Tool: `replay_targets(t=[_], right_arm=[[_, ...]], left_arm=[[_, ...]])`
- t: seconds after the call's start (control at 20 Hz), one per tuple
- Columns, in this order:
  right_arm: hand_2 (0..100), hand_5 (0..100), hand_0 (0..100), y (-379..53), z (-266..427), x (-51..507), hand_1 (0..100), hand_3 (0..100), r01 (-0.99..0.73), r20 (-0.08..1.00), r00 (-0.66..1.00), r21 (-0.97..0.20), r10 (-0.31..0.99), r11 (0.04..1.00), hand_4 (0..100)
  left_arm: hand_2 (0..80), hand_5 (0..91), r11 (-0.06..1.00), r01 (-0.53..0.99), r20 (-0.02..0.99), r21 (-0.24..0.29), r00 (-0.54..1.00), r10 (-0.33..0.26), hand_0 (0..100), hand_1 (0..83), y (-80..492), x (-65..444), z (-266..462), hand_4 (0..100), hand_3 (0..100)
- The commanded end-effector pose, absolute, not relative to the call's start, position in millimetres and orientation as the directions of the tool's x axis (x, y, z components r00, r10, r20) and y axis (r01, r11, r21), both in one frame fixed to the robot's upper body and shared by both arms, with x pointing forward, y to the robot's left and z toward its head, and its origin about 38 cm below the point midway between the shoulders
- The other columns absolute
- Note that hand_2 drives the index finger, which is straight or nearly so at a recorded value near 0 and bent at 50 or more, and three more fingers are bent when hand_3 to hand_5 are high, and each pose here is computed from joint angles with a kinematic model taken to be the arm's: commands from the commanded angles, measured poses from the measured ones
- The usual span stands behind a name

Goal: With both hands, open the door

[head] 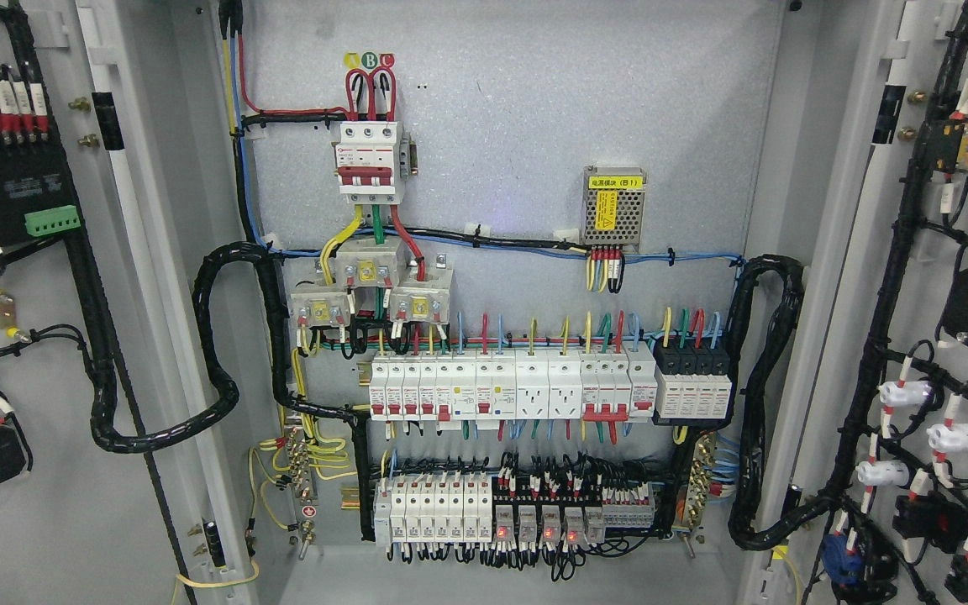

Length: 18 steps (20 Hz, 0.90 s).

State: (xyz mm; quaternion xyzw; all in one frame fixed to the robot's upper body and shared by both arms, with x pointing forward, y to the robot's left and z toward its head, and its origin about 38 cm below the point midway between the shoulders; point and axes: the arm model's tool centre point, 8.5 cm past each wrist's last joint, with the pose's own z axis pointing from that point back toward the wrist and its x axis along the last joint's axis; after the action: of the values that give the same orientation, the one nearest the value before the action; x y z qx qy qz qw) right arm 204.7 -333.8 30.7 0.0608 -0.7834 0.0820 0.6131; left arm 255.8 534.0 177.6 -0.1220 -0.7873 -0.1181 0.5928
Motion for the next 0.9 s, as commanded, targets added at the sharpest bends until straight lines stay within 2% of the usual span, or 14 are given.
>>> replay_targets(t=[0.0,0.25,0.85], right_arm=[[0,0,22,-360.8,30.7,205.5,0,0,-0.198,0.975,-0.211,-0.113,0.070,0.974,0],[0,0,22,-363.3,30.9,206.2,0,0,-0.194,0.975,-0.210,-0.117,0.075,0.974,0],[0,0,22,-364.1,32.7,208.6,0,0,-0.197,0.973,-0.216,-0.124,0.080,0.973,0]], left_arm=[[2.8,0.0,0.957,0.289,0.980,-0.017,-0.185,0.073,30,0.0,570.1,269.1,164.9,4,3],[2.8,0.0,0.958,0.283,0.980,-0.034,-0.178,0.087,30,0.0,573.7,275.2,162.4,4,3],[2.7,0.0,0.956,0.293,0.978,-0.022,-0.194,0.082,30,0.0,570.6,278.9,168.1,4,3]])
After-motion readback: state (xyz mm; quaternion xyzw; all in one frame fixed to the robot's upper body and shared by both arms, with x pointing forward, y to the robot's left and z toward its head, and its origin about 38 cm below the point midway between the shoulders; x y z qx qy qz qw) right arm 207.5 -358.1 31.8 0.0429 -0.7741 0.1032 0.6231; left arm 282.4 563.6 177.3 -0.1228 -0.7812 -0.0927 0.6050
